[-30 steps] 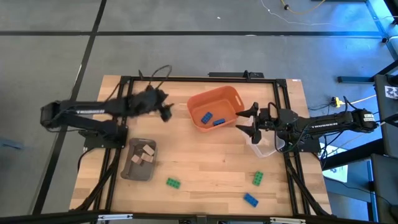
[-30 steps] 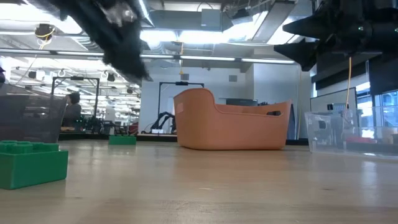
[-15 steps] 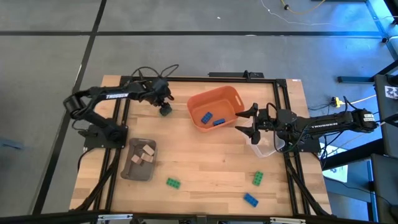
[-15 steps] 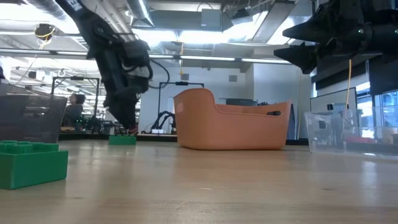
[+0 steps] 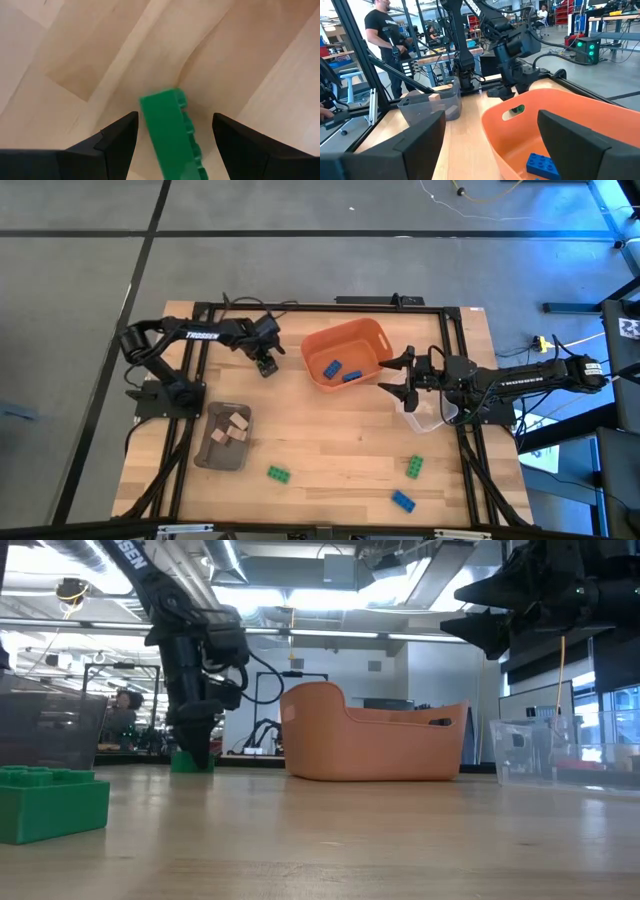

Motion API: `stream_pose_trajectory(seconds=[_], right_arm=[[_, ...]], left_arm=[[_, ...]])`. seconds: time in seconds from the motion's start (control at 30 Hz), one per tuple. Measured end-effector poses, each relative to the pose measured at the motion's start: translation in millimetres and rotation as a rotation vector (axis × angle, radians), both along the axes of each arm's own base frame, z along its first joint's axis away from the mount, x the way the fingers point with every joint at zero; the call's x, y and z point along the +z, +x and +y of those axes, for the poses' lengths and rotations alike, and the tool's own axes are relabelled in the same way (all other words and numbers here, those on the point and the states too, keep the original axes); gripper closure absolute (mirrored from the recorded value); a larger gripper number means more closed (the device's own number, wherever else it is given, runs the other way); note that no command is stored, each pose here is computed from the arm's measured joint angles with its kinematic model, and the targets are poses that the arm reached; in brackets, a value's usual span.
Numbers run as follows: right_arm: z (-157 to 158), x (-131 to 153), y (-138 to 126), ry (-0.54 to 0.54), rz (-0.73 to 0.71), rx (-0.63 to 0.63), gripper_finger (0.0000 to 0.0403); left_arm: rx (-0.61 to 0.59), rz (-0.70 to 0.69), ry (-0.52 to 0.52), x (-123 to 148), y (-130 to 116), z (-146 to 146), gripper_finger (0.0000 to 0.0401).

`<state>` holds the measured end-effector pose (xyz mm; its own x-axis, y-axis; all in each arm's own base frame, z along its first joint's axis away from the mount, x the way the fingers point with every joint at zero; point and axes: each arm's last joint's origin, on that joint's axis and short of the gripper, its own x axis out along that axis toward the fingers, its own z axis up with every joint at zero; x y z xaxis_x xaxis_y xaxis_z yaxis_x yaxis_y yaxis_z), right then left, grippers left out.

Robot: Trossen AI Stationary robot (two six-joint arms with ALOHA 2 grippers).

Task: Sort & place blocks by color
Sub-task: Put the top green game piece into the transparent bin

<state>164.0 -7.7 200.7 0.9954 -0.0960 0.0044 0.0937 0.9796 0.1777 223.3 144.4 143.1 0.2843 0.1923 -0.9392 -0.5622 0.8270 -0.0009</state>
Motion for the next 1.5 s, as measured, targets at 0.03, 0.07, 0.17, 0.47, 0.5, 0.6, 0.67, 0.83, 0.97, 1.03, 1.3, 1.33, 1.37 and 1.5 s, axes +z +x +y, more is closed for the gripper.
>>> stream_pose_trajectory(seconds=[0.03, 0.07, 0.17, 0.47, 0.5, 0.6, 0.67, 0.83, 0.97, 1.03, 1.3, 1.33, 1.37, 1.5], right_arm=[[0, 0, 0, 0.0, 0.0, 0.0, 0.0084], [0, 0, 0, 0.0, 0.0, 0.0, 0.0084], [0, 0, 0, 0.0, 0.0, 0.0, 0.0084], [0, 0, 0, 0.0, 0.0, 0.0, 0.0084], [0, 0, 0, 0.0, -0.001, 0.0, 0.0084], [0, 0, 0, 0.0, -0.001, 0.0, 0.0084], [0, 0, 0, 0.0, -0.001, 0.0, 0.0084], [0, 0, 0, -0.001, -0.001, 0.0, 0.0084], [0, 0, 0, 0.0, 0.0, 0.0, 0.0084], [0, 0, 0, 0.0, 0.0, 0.0, 0.0084], [0, 0, 0, 0.001, 0.004, 0.0, 0.0084], [0, 0, 0, 0.001, 0.004, 0.0, 0.0084], [0, -1, 0, 0.001, 0.005, 0.001, 0.0084], [0, -1, 0, 0.005, 0.006, 0.001, 0.0084]], left_arm=[[-0.005, 0.003, 0.007, 0, 1, -2, 0.0154], [-0.01, 0.009, 0.011, 0, 2, -3, 0.0154], [-0.016, 0.028, -0.002, -1, 2, -8, 0.0155], [0.019, 0.081, -0.034, -3, -1, -14, 0.0261], [0.03, 0.079, -0.034, -2, -1, -14, 0.0284], [0.051, 0.085, -0.01, -2, -1, -13, 0.0322], [0.065, 0.111, 0.045, 0, -2, -13, 0.0322], [0.065, 0.078, 0.101, 14, -3, -17, 0.0322], [0.055, -0.042, 0.153, 40, -3, -28, 0.0322], [0.028, -0.138, 0.187, 55, -2, -39, 0.0322], [-0.09, -0.65, 0.311, 88, -11, -100, 0.0322], [-0.106, -0.728, 0.316, 89, -12, -108, 0.0322], [-0.115, -0.797, 0.315, 89, -14, -115, 0.0322], [-0.15, -1.006, 0.323, 84, -19, -138, 0.0322]])
